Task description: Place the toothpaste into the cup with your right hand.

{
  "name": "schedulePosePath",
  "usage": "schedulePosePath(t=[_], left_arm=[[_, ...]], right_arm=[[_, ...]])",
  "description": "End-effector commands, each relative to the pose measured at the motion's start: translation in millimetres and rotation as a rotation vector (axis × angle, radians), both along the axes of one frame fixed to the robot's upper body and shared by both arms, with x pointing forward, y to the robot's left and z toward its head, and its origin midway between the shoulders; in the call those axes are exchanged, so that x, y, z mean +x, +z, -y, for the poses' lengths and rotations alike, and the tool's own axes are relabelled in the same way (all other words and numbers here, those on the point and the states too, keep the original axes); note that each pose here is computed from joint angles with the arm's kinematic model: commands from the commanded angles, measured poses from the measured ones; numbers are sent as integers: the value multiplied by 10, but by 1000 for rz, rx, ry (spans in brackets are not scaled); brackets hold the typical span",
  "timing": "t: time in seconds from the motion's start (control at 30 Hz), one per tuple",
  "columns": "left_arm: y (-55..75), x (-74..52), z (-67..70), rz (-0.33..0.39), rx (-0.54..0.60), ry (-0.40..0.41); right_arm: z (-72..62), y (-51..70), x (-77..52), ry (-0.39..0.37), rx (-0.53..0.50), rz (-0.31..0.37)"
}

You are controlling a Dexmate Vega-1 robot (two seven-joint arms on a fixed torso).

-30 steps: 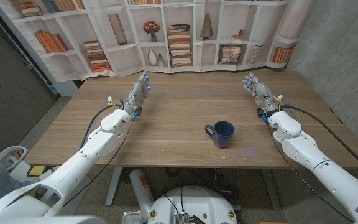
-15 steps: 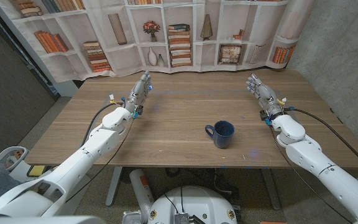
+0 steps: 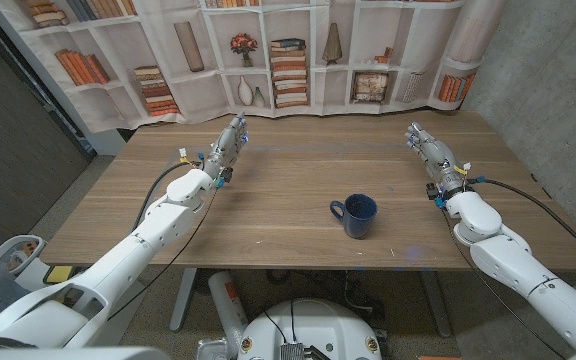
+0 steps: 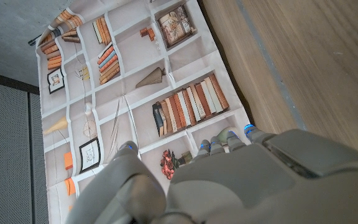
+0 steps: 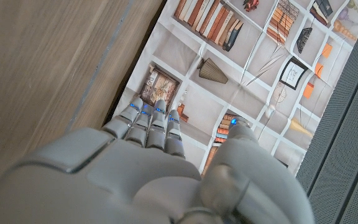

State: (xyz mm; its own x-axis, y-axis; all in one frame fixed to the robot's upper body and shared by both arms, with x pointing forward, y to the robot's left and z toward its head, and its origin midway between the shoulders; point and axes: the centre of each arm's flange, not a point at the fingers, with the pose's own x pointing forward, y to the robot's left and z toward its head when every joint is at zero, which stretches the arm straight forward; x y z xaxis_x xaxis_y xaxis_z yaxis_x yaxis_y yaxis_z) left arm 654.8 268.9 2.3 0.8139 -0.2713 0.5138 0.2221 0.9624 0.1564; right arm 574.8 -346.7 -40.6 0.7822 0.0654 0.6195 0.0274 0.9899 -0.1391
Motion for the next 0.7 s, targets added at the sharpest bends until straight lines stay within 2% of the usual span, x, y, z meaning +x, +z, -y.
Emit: schedulePosePath(t=[0.03, 0.7], left_arm=[[59, -31, 27, 18, 12, -4], [58, -11, 147, 24, 7, -21]], right_arm=[[59, -64, -180, -54, -17, 19], [206, -174, -410, -124, -23, 21]])
